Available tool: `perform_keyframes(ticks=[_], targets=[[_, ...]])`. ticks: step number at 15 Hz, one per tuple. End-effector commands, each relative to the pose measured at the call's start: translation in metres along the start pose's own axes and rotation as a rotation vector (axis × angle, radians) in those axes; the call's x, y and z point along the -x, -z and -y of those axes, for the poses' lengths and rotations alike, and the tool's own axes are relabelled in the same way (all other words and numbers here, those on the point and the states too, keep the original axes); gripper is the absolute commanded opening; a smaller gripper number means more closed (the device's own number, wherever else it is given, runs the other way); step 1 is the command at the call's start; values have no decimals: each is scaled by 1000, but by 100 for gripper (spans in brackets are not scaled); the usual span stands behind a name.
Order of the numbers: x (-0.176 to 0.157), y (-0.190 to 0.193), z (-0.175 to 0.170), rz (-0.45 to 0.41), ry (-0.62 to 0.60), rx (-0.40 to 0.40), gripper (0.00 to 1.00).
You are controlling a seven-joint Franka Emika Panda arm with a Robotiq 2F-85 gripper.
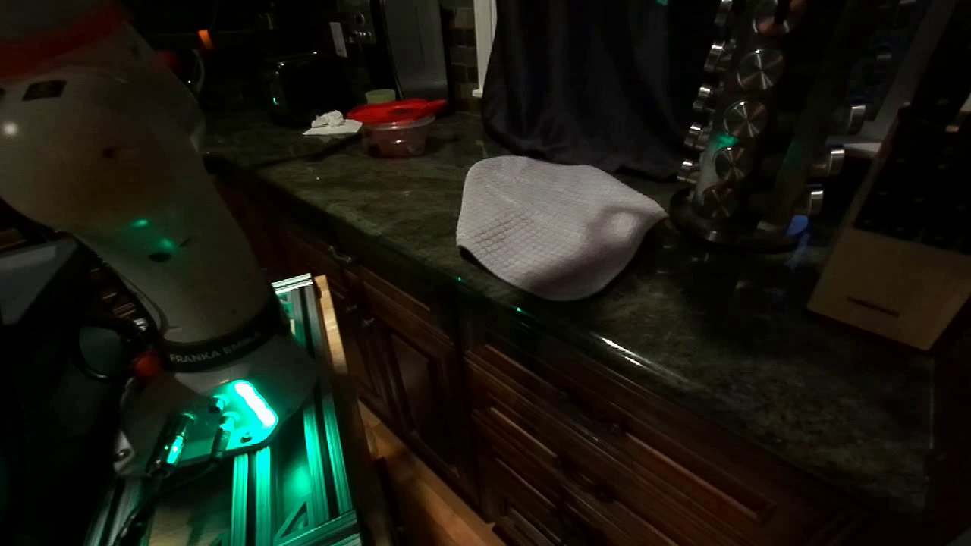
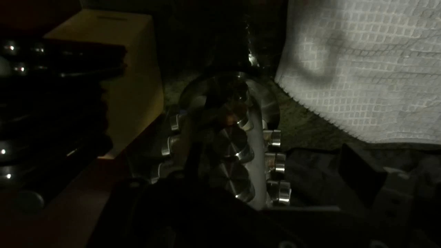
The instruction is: Remove one glass jar from the stand on the right and put it on the countertop.
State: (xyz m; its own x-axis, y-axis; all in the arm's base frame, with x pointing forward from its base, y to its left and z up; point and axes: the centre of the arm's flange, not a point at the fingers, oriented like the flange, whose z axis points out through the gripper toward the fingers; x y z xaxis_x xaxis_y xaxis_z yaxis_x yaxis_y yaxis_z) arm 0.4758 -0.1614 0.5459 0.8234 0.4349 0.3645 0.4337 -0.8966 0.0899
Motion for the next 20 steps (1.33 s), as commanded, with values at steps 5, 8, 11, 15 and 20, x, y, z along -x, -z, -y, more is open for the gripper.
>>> perform_keyframes(ticks=[5, 8, 11, 15, 20], targets=[[-16, -8, -13, 0, 9, -6, 100], [-19, -12, -16, -28, 13, 10, 100], [-31, -11, -27, -75, 62, 0, 100], [-38, -20, -39, -108, 105, -49, 100], [-41, -32, -53, -161, 140, -128, 100]])
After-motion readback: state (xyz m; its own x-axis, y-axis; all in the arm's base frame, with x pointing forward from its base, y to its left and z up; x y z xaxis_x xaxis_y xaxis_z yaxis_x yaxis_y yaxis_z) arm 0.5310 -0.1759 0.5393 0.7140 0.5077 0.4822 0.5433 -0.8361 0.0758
